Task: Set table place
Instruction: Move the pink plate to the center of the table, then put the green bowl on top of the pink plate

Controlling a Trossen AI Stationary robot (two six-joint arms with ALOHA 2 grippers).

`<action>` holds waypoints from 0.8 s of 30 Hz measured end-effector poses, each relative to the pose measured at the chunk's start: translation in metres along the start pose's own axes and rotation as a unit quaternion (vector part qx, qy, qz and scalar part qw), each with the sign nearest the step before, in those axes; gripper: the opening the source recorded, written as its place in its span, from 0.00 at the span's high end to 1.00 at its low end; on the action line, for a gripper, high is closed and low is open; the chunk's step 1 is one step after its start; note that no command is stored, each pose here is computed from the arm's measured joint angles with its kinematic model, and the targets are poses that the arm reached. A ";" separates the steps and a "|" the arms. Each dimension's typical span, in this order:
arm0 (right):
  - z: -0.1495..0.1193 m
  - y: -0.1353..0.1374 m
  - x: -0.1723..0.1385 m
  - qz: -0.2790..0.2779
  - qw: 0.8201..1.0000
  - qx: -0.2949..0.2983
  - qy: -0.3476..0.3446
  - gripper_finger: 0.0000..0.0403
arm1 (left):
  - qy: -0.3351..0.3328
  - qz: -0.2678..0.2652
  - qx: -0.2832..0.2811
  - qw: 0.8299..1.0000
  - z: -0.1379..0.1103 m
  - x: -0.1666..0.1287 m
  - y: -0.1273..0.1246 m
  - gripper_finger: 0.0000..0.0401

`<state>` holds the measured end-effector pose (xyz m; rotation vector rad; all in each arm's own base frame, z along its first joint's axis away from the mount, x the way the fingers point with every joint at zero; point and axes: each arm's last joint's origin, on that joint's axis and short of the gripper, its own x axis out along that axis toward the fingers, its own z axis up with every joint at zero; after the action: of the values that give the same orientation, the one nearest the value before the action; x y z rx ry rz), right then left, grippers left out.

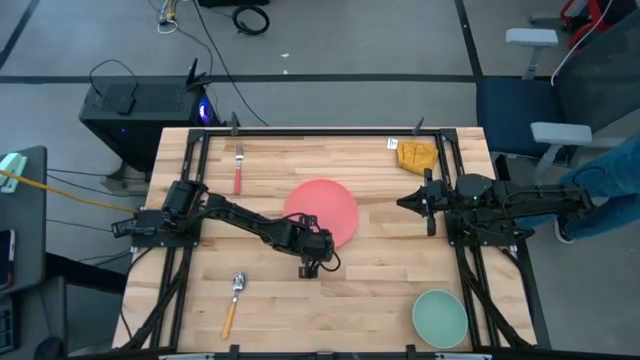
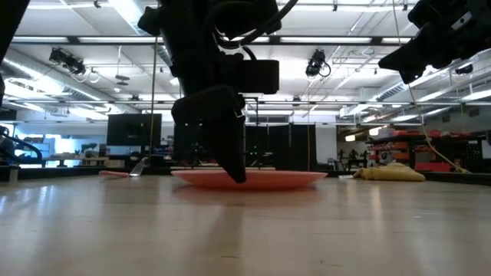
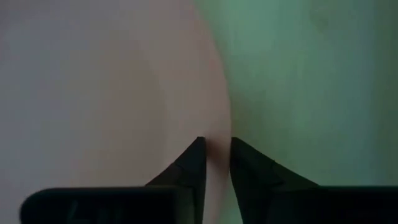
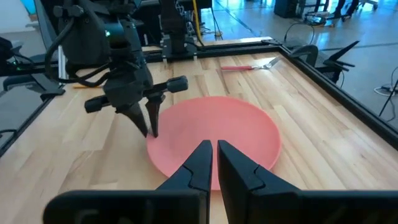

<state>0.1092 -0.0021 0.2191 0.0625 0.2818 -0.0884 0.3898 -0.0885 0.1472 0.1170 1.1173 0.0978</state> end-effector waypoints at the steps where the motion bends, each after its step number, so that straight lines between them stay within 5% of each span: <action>1: 0.000 0.000 0.000 0.000 1.000 0.000 0.000 0.93 | -0.003 -0.001 -0.001 1.000 0.001 0.000 0.000 0.78; 11: 0.000 0.000 0.000 0.005 1.000 -0.013 0.001 0.93 | -0.017 0.005 -0.024 1.000 0.008 -0.004 0.000 0.61; 18: 0.002 0.001 -0.002 0.018 1.000 -0.012 0.010 0.93 | -0.046 0.001 -0.047 0.998 0.033 -0.024 0.001 0.62; 24: 0.036 0.004 -0.024 0.033 0.999 -0.004 0.014 0.98 | -0.052 0.036 -0.044 0.997 0.058 -0.053 0.011 0.66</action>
<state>0.0964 0.0008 0.2609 0.0649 0.3070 -0.0213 0.4187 -0.0878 0.2206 0.0818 1.0041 0.2027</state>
